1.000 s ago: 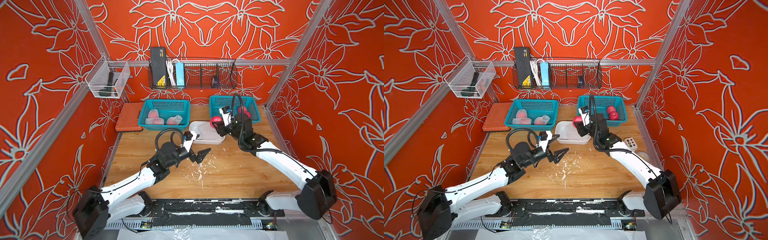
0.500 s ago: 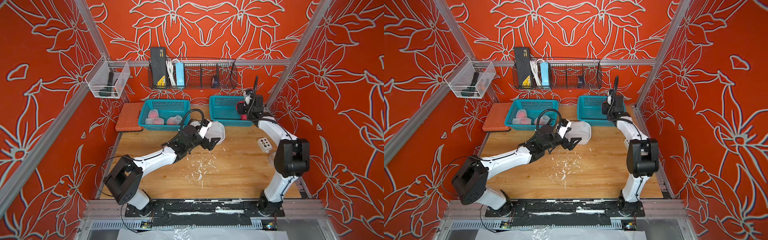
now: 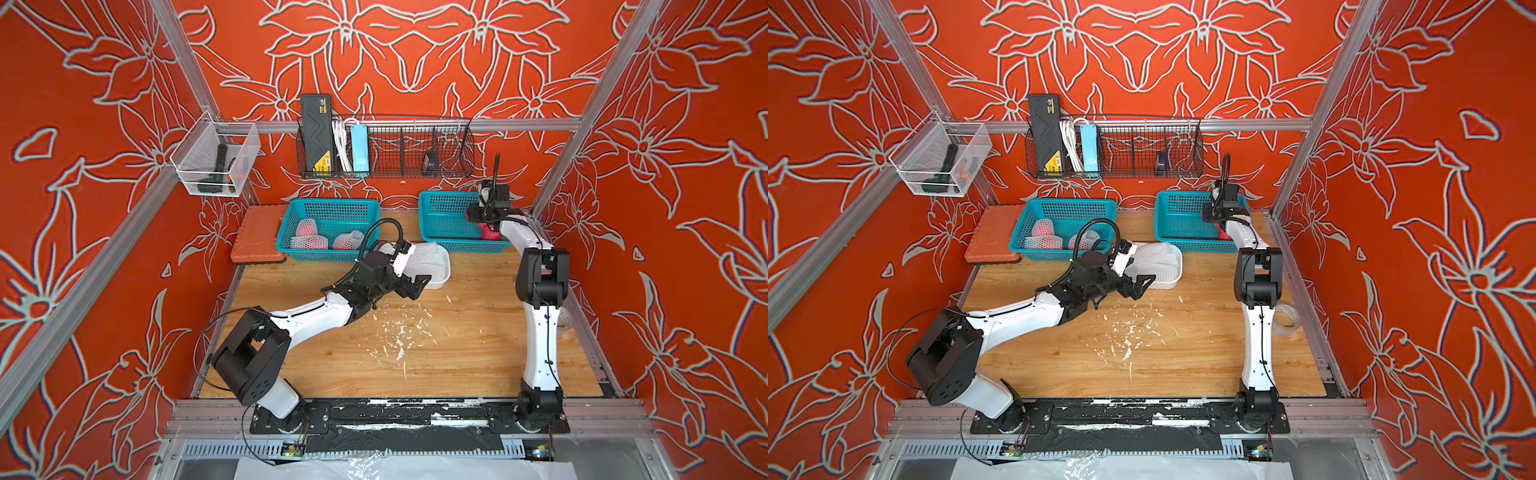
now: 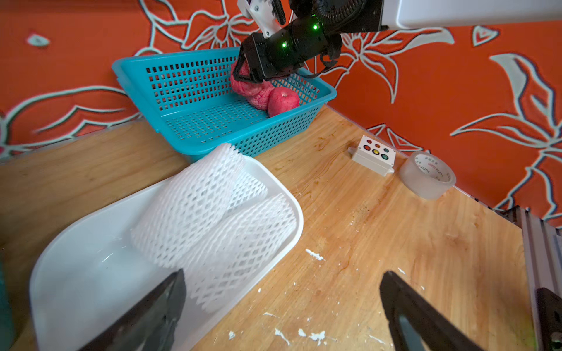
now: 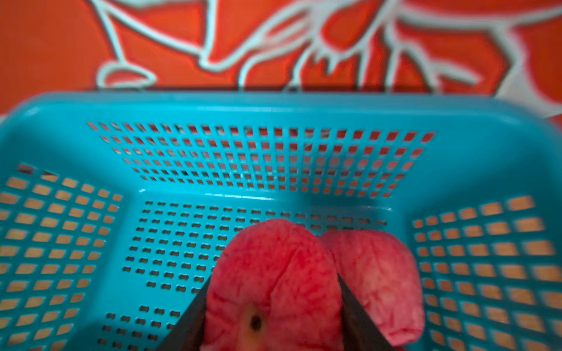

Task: Remove foam nets from apples
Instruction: Place the apple in the basket, then pick up the apple from the basket.

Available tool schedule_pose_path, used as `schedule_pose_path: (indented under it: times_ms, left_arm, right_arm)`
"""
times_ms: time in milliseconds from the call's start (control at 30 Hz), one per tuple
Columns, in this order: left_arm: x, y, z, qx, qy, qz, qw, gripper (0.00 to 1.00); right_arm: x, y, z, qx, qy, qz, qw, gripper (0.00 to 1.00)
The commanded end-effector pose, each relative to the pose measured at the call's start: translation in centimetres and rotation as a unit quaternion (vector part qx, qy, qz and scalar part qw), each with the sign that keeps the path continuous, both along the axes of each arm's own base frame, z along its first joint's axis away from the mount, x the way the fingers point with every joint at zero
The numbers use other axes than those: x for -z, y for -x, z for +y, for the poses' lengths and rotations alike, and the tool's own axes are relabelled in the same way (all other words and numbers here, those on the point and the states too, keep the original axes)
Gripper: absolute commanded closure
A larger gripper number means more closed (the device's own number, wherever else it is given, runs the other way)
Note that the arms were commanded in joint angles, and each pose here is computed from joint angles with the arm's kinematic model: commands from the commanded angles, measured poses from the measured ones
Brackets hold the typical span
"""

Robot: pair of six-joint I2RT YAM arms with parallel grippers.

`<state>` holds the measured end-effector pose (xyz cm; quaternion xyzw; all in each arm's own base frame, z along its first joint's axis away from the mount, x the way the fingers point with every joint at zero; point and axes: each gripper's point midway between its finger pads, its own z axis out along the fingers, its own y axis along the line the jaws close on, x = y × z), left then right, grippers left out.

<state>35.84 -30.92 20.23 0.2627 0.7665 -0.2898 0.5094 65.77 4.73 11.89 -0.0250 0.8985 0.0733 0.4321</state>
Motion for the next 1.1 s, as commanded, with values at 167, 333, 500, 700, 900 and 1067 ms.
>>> schedule_pose_path:
  times_ms: [167, 333, 500, 700, 900, 1067]
  left_arm:
    - [-4.5, 1.3, 3.6, -0.050, 0.039, -0.084, 0.994, 0.06]
    - [-4.4, 2.0, 5.9, -0.061, 0.062, -0.076, 0.993, 0.05]
    - [-4.1, 2.3, 8.7, -0.097, 0.060, -0.075, 0.991, 0.04]
    - [-4.0, 1.4, 11.9, -0.139, 0.077, -0.057, 0.986, 0.05]
    - [-5.2, 0.0, 14.1, -0.181, 0.087, -0.069, 0.977, 0.06]
    - [-6.3, -1.1, 14.9, -0.207, 0.099, -0.089, 0.969, 0.09]
  right_arm:
    - [0.3, -0.6, 0.6, -0.009, -0.004, 0.000, 1.000, 0.24]
    - [-1.4, -1.0, 0.3, -0.017, 0.015, -0.017, 1.000, 0.15]
    - [-5.8, -0.4, 0.5, -0.026, 0.021, -0.046, 0.998, 0.12]
    - [-15.3, 3.7, 2.1, -0.059, -0.013, -0.122, 0.991, 0.11]
    - [-21.6, 11.1, 3.2, -0.075, -0.018, -0.178, 0.981, 0.11]
    - [-20.6, 15.3, 5.6, -0.112, -0.032, -0.157, 0.981, 0.11]
